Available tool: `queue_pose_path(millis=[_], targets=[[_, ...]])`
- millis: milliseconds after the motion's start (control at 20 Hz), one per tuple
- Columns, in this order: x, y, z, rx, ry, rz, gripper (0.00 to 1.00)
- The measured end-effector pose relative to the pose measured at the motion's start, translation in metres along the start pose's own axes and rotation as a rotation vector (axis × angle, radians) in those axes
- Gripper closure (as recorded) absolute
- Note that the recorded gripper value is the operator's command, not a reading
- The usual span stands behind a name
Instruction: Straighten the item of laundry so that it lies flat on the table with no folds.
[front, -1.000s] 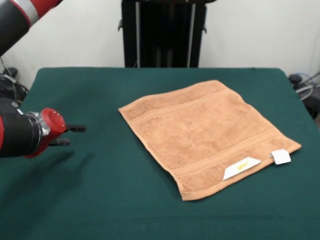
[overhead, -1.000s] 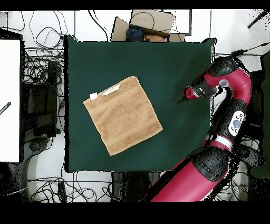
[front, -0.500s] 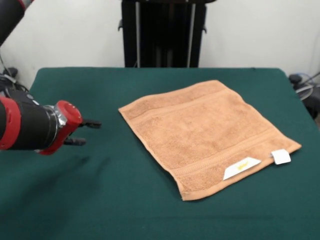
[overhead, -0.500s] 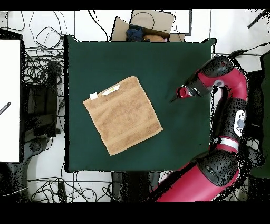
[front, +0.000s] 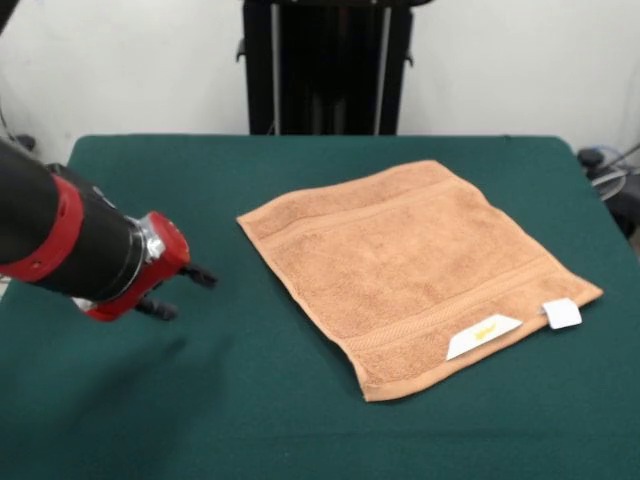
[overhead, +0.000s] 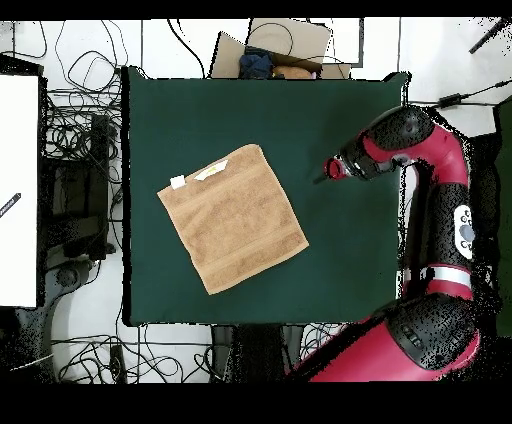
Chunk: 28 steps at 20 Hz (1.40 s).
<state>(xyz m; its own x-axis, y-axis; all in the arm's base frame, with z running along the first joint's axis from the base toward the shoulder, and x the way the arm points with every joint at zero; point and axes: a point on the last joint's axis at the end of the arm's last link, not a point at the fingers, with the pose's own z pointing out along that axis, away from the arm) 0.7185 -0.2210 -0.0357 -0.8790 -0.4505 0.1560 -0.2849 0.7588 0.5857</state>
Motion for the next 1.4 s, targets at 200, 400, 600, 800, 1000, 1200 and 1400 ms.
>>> queue_pose_path(millis=[200,400,600,800,1000,1200,1400], targets=[[-0.021,0.012,-0.008,0.194,-0.142,-0.051,0.0],[-0.046,0.04,-0.016,0.402,-0.283,-0.11,0.0],[-0.073,0.076,-0.01,0.574,-0.381,-0.12,0.0],[-0.106,0.124,0.024,0.671,-0.463,-0.057,0.0],[-0.133,0.173,0.066,0.686,-0.534,0.026,0.0],[-0.141,0.213,0.109,0.653,-0.55,0.13,0.0],[-0.135,0.226,0.128,0.642,-0.532,0.183,0.0]])
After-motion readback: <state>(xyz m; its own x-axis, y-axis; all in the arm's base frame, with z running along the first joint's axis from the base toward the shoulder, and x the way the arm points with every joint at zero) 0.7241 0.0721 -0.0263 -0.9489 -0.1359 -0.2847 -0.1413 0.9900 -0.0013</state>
